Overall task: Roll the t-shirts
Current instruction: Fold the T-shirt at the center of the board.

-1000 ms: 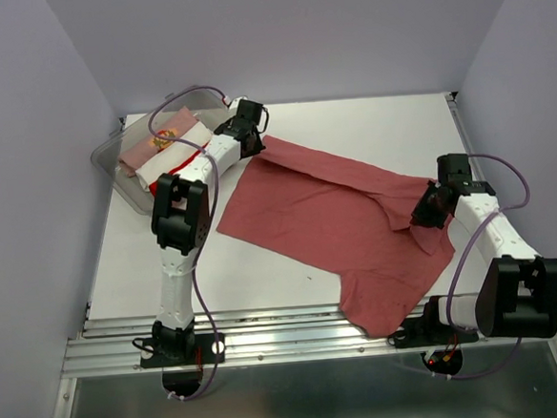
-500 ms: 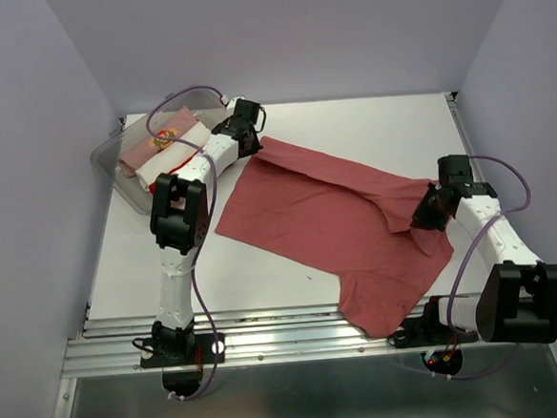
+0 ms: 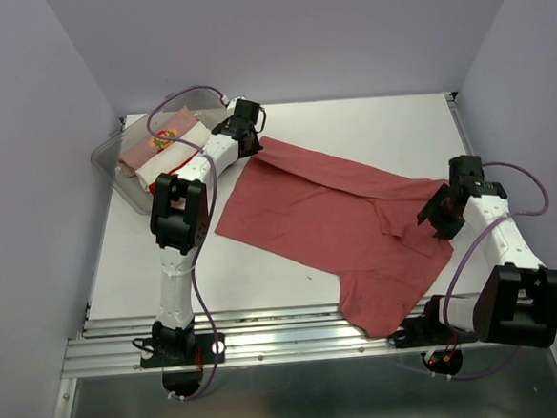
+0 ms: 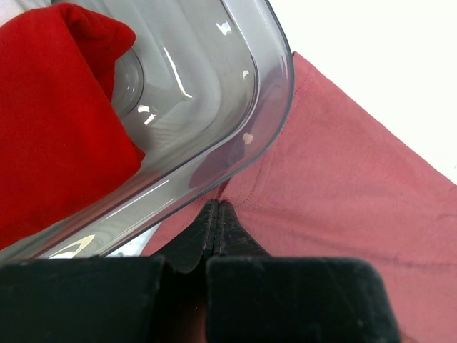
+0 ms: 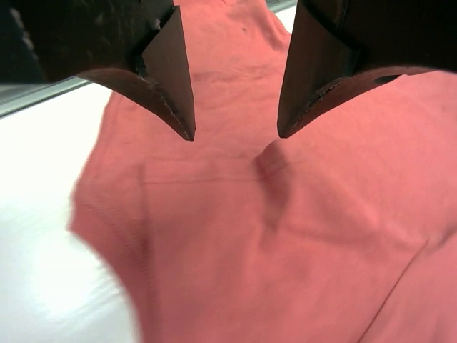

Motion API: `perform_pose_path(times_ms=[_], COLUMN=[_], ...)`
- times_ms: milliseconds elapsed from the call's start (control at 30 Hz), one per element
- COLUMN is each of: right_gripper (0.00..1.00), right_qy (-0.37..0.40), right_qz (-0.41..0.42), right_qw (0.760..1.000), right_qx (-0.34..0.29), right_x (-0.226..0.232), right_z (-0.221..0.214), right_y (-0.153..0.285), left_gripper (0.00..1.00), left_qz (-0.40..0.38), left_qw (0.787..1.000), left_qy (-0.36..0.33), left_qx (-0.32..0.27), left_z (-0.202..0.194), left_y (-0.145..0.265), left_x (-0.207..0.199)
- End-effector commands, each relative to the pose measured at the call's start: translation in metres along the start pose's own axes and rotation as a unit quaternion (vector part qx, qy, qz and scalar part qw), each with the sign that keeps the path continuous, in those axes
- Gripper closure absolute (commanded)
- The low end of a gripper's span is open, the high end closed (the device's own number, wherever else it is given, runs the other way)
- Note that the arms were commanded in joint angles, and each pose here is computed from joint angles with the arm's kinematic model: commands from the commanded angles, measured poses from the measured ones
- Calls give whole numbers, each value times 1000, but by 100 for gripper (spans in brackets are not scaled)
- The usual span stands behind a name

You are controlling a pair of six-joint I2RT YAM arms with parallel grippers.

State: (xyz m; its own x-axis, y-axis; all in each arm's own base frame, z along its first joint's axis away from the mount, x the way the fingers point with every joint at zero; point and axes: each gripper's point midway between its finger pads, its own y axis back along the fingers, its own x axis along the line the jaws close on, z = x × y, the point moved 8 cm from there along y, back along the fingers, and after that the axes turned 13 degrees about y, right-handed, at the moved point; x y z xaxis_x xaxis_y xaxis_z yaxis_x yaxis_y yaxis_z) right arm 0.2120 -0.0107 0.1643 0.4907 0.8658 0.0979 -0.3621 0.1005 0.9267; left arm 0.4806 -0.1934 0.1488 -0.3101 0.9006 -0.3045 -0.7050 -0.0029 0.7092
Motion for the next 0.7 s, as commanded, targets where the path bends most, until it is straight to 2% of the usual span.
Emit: perform_pose_path(times_ms=[0,133,233,667], right_gripper=[46,48,48,57], right_qy=[-78,-149,-175,-191], right_qz=[-36,-24,-37,-60], right_qw=[996,988,983,978], right_qx=[-4,10,29,56], right_x=[-20,-36,-43,-51], right_z=[6,4,-2,-18], right_y=[-1,-9,-22,-58], left_gripper=[100,100,100,100], left_qz=[2,1,1,0], left_qw=[1000,1000,1000,1000], left_qy=[-8,-12,-13,-21], left_qx=[-1,-3,-6,-7], left_z=[3,4,5,7], left_y=[3,4,5,4], left_x=[5,5,5,3])
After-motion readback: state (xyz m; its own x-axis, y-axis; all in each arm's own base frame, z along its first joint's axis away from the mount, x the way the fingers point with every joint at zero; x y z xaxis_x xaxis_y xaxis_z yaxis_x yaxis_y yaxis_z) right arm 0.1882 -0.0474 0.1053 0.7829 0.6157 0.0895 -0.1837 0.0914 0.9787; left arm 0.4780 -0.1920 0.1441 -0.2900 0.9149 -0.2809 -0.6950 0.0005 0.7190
